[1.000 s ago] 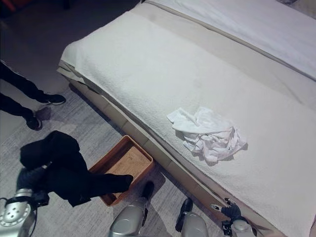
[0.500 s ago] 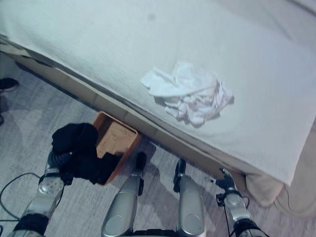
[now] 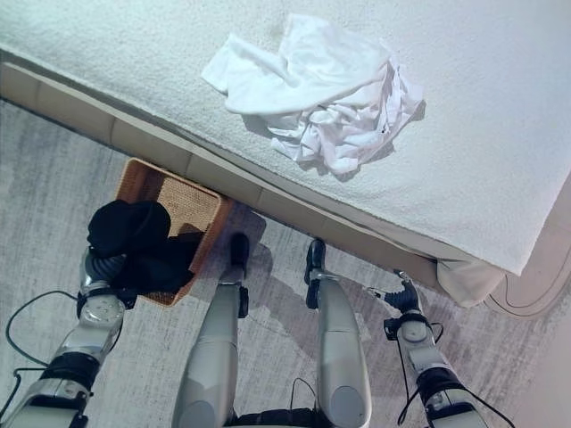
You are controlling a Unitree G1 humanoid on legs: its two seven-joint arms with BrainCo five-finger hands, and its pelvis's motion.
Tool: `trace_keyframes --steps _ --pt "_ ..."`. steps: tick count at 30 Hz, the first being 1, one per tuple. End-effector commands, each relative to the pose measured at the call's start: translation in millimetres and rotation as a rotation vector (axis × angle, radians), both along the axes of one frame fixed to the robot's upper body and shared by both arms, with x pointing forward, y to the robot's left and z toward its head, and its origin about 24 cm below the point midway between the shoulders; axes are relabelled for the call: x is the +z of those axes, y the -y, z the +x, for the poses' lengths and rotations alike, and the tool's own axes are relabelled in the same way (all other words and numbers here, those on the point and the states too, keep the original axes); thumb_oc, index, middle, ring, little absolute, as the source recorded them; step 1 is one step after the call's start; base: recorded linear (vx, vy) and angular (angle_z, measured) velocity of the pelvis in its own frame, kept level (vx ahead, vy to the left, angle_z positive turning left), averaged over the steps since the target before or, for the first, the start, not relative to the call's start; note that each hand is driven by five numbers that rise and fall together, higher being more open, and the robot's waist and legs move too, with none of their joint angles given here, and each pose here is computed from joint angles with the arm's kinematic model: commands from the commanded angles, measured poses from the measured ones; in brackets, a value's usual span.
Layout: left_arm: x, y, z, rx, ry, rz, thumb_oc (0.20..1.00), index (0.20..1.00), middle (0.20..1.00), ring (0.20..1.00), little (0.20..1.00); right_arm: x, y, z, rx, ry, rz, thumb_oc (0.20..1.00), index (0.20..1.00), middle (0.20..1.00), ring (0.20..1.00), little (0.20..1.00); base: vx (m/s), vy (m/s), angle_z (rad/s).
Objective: Pick up clothes into the bucket
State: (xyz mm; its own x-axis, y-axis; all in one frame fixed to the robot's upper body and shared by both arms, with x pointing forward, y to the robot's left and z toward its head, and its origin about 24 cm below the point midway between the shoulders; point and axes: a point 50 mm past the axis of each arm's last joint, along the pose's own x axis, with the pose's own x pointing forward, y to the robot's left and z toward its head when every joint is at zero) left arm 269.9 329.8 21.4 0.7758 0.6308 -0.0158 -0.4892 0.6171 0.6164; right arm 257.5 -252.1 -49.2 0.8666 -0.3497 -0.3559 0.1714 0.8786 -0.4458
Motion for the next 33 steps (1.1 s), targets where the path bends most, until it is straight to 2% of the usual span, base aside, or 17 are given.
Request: trace_keyframes --steps 1,4,6,9,12,14,16,20,25,27,29,30,31,33 --pt "10.2 -27.5 -11.8 0.089 -0.012 0.094 1.000 1.000 1.000 1.000 1.000 10.0 6.4 0.7 -0.023 0.070 -0.014 1.000 1.000 1.000 1.000 1.000 0.02 0.006 -0.05" --pt "6.1 -27.9 -14.4 0.110 -0.020 0.084 1.000 1.000 1.000 1.000 1.000 22.7 4.3 9.0 -0.024 0.139 -0.015 1.000 1.000 1.000 1.000 1.000 0.00 0.000 0.00" --pt "1.1 -27.9 -18.1 0.145 -0.021 0.066 1.000 1.000 1.000 1.000 1.000 57.6 3.0 23.6 -0.027 0.328 -0.056 1.000 1.000 1.000 1.000 1.000 0.01 0.059 -0.07" --pt "-1.8 -27.5 -21.3 0.170 -0.013 0.049 1.000 1.000 1.000 1.000 1.000 83.6 -0.6 30.2 -0.021 0.465 -0.077 1.000 1.000 1.000 1.000 1.000 0.00 0.030 -0.14" --pt "-5.1 -24.3 -26.2 0.197 0.016 0.021 1.000 1.000 1.000 1.000 1.000 127.0 -0.5 38.2 -0.033 0.671 -0.165 1.000 1.000 1.000 1.000 1.000 0.00 0.007 -0.02" --pt "-5.1 -22.7 -26.0 0.195 0.023 0.020 1.000 1.000 1.000 1.000 1.000 135.9 -1.3 39.8 -0.034 0.710 -0.185 1.000 1.000 1.000 1.000 1.000 0.00 0.000 0.00" --pt "-6.0 -17.7 -27.1 0.170 0.027 0.027 1.000 1.000 1.000 1.000 1.000 167.0 4.7 43.8 -0.045 0.821 -0.292 1.000 1.000 1.000 1.000 1.000 0.00 0.000 0.00" --pt "-6.6 -7.4 -25.5 0.124 0.042 0.019 1.000 1.000 1.000 1.000 1.000 192.7 9.1 51.4 -0.060 0.887 -0.351 1.000 1.000 1.000 1.000 1.000 0.00 0.000 0.00" --pt "-7.2 11.4 -20.8 0.060 0.107 -0.080 1.000 1.000 1.000 1.000 1.000 221.2 16.4 66.4 -0.078 0.916 -0.408 1.000 1.000 1.000 1.000 1.000 0.00 -0.005 0.01" --pt "-21.1 29.8 -19.3 -0.089 0.090 -0.228 1.000 1.000 1.000 1.000 1.000 267.4 30.1 90.3 -0.110 0.931 -0.497 1.000 1.000 1.000 1.000 1.000 -0.02 -0.026 0.09" --pt "-25.8 39.7 -18.0 -0.129 0.078 -0.256 1.000 1.000 1.000 1.000 1.000 277.2 31.6 96.7 -0.114 0.923 -0.529 1.000 1.000 1.000 1.000 1.000 -0.02 -0.011 0.14" --pt "-34.2 57.9 -17.4 -0.219 0.048 -0.307 1.000 1.000 1.000 1.000 1.000 296.0 36.2 106.8 -0.122 0.884 -0.608 1.000 1.000 1.000 1.000 1.000 -0.01 -0.010 0.16" --pt "-34.3 58.1 -17.3 -0.218 0.049 -0.309 1.000 1.000 1.000 1.000 1.000 296.9 35.8 107.3 -0.120 0.886 -0.609 1.000 1.000 1.000 1.000 1.000 -0.02 -0.032 0.13" --pt "-43.1 77.6 -17.4 -0.293 0.020 -0.365 1.000 1.000 1.000 1.000 1.000 311.6 38.6 114.6 -0.130 0.855 -0.662 1.000 1.000 1.000 1.000 1.000 -0.01 -0.048 0.15"
